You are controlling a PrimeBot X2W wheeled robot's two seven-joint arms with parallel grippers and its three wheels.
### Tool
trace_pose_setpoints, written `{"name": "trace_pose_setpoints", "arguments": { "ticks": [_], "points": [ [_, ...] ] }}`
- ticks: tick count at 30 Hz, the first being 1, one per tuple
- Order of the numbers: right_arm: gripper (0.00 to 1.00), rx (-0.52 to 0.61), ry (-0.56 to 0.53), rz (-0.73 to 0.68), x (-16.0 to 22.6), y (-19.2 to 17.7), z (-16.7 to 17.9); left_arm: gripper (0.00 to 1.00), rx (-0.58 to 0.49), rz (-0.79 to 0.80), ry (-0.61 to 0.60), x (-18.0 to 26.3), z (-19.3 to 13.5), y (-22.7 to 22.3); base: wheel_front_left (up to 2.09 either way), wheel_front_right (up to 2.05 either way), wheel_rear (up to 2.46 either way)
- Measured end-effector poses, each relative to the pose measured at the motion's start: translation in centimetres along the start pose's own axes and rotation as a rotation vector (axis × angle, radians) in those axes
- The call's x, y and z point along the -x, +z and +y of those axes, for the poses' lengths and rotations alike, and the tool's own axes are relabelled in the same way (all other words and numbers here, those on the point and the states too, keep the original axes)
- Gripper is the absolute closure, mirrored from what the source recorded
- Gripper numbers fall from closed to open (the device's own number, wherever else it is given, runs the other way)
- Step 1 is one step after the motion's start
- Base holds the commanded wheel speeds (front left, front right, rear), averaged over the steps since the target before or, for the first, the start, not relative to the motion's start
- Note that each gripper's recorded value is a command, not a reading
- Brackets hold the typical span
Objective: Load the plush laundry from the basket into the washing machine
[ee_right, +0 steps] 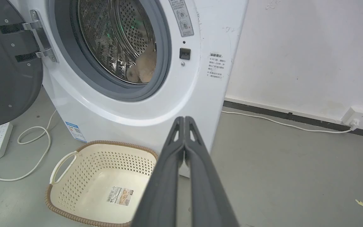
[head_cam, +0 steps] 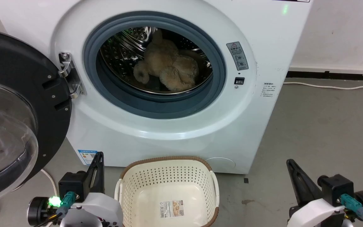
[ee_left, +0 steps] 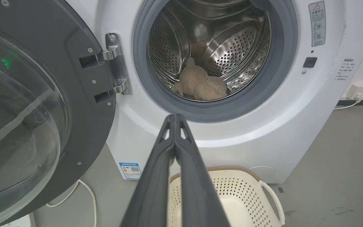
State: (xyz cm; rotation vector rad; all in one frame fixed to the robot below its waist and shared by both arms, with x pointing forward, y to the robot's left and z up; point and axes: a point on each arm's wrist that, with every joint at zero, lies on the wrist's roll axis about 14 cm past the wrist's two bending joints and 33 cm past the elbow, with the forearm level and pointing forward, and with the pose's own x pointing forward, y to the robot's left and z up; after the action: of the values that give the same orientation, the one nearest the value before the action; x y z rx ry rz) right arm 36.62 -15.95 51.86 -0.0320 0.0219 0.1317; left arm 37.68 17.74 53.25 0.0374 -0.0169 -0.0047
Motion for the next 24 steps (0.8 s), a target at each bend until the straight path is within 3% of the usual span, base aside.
{"name": "trace_pose_setpoints", "arguments": {
  "ticks": [24],
  "points": [
    [1.0, 0.009, 0.001, -0.003, -0.26, 0.34, 0.0, 1.0, -0.01, 0.004, 0.006, 0.04, -0.02, 0.02, 0.0, 0.0, 0.0]
  ]
}}
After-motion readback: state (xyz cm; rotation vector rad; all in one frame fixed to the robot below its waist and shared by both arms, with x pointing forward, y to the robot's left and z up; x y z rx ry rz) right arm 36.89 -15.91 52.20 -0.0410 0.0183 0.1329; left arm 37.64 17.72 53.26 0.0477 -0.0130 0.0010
